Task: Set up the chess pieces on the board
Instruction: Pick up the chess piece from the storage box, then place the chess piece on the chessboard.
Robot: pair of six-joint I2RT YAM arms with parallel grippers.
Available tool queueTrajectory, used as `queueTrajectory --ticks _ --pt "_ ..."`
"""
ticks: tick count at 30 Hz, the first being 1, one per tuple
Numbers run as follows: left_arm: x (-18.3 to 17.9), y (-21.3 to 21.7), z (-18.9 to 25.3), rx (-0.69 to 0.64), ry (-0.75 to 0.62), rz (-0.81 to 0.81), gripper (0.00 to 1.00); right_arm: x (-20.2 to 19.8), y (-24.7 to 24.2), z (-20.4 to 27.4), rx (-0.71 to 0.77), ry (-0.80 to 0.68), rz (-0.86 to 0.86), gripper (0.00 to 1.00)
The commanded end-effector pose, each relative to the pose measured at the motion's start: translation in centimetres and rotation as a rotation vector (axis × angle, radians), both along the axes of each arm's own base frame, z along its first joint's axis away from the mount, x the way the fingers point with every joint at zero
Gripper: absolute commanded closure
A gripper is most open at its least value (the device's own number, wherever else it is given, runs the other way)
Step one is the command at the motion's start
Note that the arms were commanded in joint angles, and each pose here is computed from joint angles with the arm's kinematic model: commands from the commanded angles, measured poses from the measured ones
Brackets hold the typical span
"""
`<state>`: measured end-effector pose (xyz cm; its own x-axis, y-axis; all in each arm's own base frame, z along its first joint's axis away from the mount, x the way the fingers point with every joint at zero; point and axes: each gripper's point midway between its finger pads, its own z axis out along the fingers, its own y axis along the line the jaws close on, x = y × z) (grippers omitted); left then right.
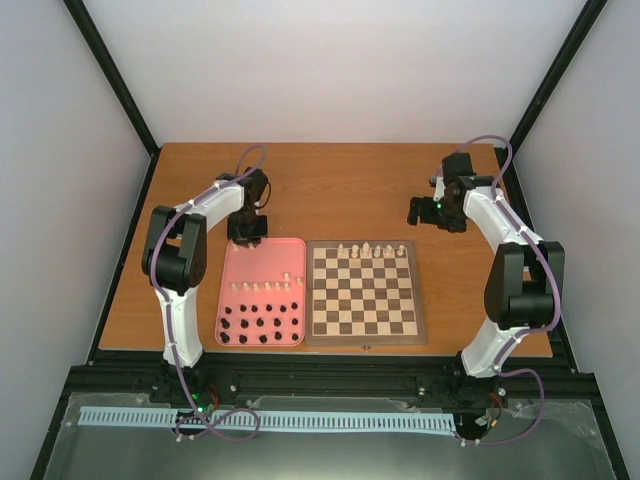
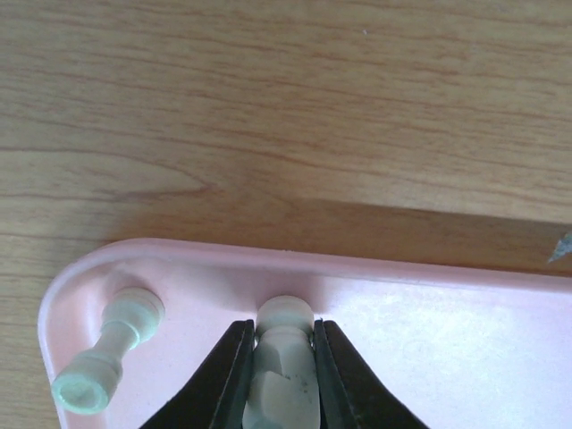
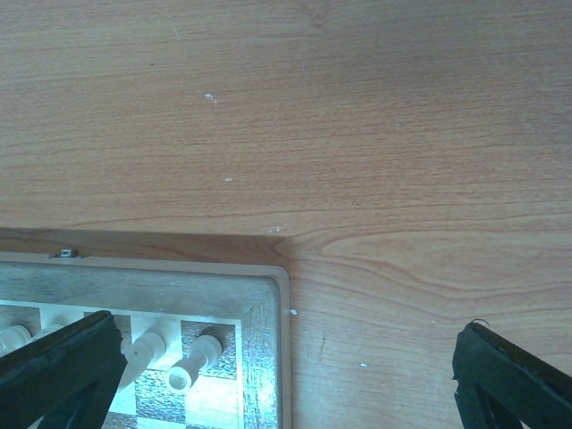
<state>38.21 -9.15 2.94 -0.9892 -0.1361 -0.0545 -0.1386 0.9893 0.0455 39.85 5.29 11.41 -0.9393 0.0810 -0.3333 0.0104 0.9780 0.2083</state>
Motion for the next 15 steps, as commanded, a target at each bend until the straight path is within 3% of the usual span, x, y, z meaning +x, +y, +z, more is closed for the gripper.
queueTrajectory --ticks 1,6,15 --pt "0.3 -0.7 3.5 -0.02 -0.05 -0.014 0.91 0.7 -0.5 0.4 -0.009 -0.02 -0.005 0.0" --pt "-0.6 -5.3 7.6 -0.06 -0.114 -0.124 0.88 0.7 -0.6 0.3 -0.018 -0.017 -0.006 0.0" --pt "-2.5 -15.8 7.6 -0.125 -0.095 -0.318 0.88 1.1 -0.5 0.6 -0.01 -0.021 -0.005 0.0"
